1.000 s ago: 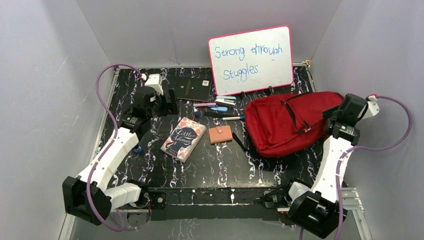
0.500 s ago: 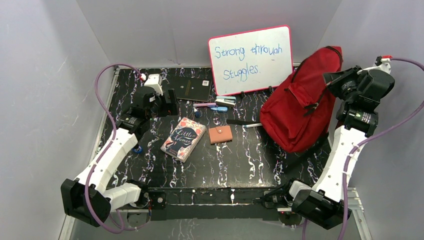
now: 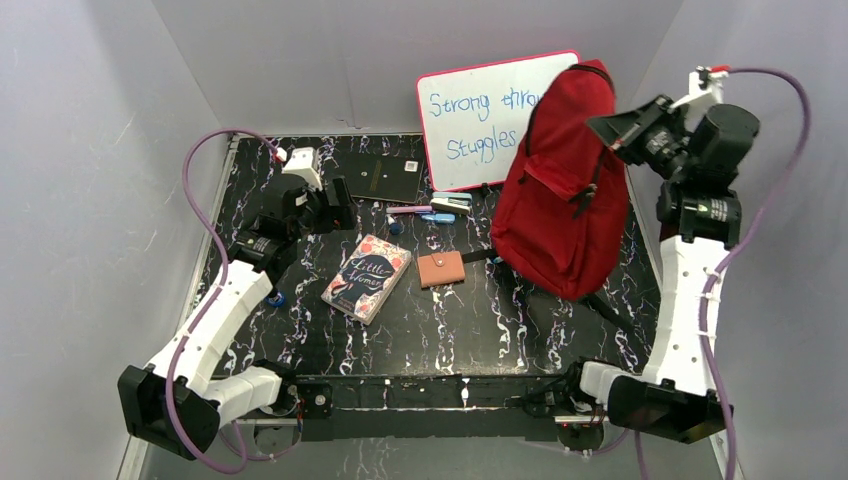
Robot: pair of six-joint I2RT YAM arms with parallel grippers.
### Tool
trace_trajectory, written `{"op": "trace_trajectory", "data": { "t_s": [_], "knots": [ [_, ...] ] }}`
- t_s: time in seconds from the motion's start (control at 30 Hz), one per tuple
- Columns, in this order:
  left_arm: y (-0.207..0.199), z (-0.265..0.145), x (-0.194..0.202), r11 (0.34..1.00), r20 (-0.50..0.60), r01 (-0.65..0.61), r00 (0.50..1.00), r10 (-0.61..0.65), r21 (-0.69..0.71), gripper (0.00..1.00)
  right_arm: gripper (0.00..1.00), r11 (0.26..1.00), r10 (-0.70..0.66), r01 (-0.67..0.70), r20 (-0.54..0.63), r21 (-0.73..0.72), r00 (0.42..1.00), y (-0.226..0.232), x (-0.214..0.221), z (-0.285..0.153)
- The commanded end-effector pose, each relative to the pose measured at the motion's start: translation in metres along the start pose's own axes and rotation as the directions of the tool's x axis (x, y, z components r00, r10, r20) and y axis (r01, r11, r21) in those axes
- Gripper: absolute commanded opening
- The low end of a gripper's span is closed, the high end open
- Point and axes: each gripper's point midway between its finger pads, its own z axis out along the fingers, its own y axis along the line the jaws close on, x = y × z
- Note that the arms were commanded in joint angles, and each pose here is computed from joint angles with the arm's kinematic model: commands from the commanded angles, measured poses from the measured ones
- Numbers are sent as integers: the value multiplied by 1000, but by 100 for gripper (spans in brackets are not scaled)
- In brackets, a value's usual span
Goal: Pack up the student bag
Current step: Pick up the student bag at the center of the board.
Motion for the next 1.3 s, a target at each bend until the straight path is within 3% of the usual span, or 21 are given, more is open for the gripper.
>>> {"op": "trace_trajectory", "data": {
  "t_s": [0.0,0.3,0.43,0.8,1.07,1.27],
  "knots": [
    [2,-14,-14,1000,57,15,998,-14,-19,91,0,952,-92,104,56,-288,994,99,-11,9],
    [13,-27,-21,997,91,23,996,-16,-75,91,0,808,-207,134,-64,-574,976,254,76,80],
    [21,-39,-25,993,116,24,993,-11,-117,92,0,753,-246,161,-46,-638,968,300,94,89],
    [30,-64,-41,987,177,21,984,8,-161,93,0,753,-334,337,114,-565,936,292,75,94],
    [18,-88,-79,993,258,8,966,23,-121,94,0,610,-416,518,314,-600,854,314,40,49],
    [-28,-119,-119,987,347,-135,933,99,82,94,0,446,-531,716,486,-537,694,297,38,4]
  ]
}}
